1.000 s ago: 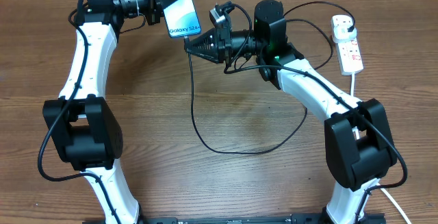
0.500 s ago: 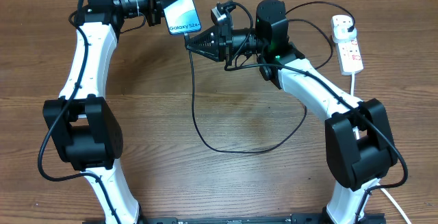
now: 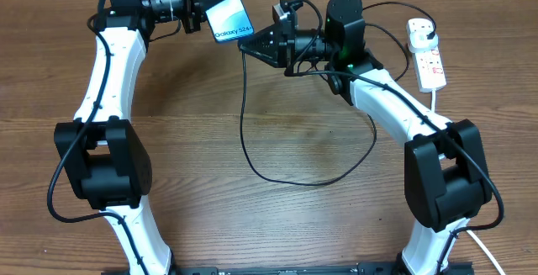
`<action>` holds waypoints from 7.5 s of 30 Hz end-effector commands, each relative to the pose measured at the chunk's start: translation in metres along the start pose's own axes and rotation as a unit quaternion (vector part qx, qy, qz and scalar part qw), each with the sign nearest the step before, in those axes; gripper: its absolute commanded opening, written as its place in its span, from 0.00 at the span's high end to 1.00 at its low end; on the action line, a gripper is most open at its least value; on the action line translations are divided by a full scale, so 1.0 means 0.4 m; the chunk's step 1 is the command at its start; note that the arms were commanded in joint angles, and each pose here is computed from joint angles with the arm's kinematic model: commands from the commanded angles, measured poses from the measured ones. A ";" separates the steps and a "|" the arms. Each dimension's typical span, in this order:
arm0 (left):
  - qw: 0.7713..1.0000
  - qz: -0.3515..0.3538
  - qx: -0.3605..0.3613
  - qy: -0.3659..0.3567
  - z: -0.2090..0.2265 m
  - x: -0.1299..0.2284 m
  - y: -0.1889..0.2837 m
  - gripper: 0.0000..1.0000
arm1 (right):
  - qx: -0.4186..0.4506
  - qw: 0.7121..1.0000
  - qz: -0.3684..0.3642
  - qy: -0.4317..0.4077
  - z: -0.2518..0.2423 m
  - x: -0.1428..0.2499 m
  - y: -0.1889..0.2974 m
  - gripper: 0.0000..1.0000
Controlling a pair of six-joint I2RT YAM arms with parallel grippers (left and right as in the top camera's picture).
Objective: Plug charger to phone and switch on socket
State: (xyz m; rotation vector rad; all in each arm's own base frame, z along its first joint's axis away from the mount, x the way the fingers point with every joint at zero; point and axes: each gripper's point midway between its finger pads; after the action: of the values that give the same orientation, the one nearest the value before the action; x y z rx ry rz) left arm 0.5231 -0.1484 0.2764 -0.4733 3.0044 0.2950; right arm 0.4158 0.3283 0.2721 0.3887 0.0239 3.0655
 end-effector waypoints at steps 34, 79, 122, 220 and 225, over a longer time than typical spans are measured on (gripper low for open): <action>0.970 0.064 0.088 -0.217 -0.025 0.093 0.096 0.96 | 0.051 0.969 0.174 0.170 -0.200 0.180 0.038 0.96; 0.999 0.037 -0.004 -0.035 0.033 0.062 0.051 0.95 | 0.061 0.979 0.114 0.155 -0.123 0.132 -0.034 0.96; 0.998 0.033 0.026 -0.056 0.009 0.043 0.093 0.96 | 0.042 0.984 0.112 0.129 -0.074 0.132 -0.044 0.96; 0.983 0.038 0.079 -0.160 -0.117 0.019 0.036 0.96 | -0.008 0.948 0.055 0.314 -0.006 0.077 -0.059 0.96; 0.983 0.038 0.078 -0.160 -0.117 0.018 0.036 0.96 | -0.008 0.947 0.053 0.316 -0.005 0.075 -0.059 0.96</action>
State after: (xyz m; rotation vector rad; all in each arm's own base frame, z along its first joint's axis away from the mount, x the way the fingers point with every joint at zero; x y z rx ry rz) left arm 0.5130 -0.1452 0.3103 -0.2824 2.7454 0.1330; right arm 0.3828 0.3546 0.2727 -0.5833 0.0077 3.1668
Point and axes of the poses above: each gripper's point midway between its finger pads, its own y axis back along the fingers, its own z axis along the line the jaws close on, x = y × z, and after that the axes turned 11 degrees about -y, right-handed
